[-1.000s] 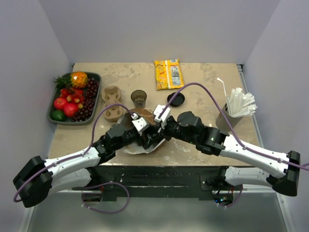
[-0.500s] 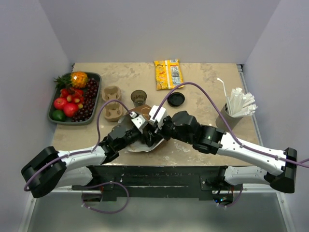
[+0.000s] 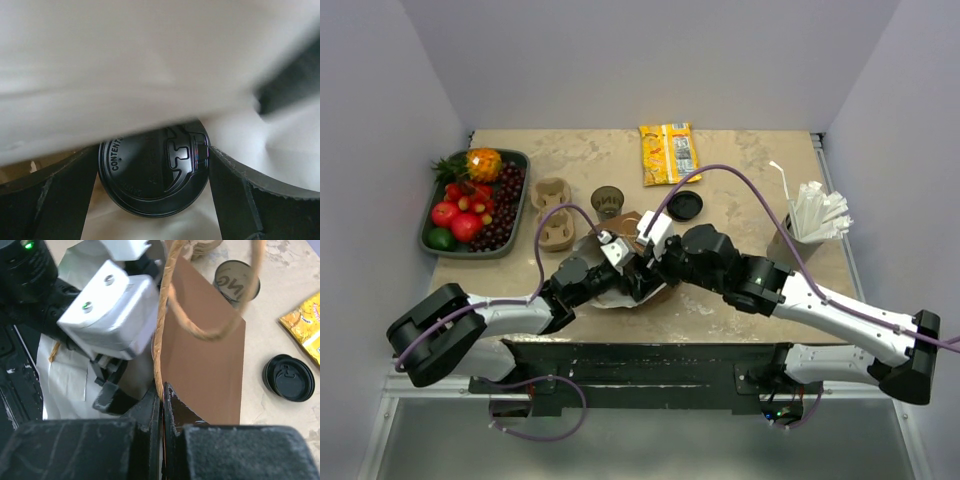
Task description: Pack the takeout coffee
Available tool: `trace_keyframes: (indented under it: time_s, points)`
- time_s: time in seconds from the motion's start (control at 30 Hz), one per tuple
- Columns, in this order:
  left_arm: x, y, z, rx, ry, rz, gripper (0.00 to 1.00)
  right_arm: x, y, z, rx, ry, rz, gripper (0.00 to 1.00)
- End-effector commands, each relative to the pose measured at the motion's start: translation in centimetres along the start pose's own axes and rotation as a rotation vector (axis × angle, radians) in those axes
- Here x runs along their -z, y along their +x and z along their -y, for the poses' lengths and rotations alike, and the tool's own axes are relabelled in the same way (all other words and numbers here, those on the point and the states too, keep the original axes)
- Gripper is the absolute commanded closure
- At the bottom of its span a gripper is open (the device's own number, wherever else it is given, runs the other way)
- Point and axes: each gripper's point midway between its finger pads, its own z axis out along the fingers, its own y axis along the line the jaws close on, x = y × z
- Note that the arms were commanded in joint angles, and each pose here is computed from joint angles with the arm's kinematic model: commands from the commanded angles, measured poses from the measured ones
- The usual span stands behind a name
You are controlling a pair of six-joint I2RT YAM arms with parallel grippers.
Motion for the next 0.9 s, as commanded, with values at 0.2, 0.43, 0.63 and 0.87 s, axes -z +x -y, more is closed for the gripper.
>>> trace_keyframes:
  time_s: [0.2, 0.43, 0.63, 0.87]
  points:
    - [-1.2, -1.9, 0.4, -0.084, 0.035, 0.085, 1.00, 0.4, 0.1, 2.5, -0.085, 0.019, -0.090, 0.43]
    - [-1.5, -2.3, 0.3, -0.115, 0.030, 0.089, 1.00, -1.6, -3.2, 3.2, -0.101, 0.012, -0.073, 0.44]
    - [-0.8, -2.7, 0.6, -0.164, 0.034, 0.112, 1.00, -2.2, -3.2, 3.5, -0.068, 0.021, -0.087, 1.00]
    - [-1.4, -6.6, 1.5, -0.207, 0.076, 0.246, 1.00, -1.9, -4.6, 1.3, -0.152, -0.141, -0.052, 1.00]
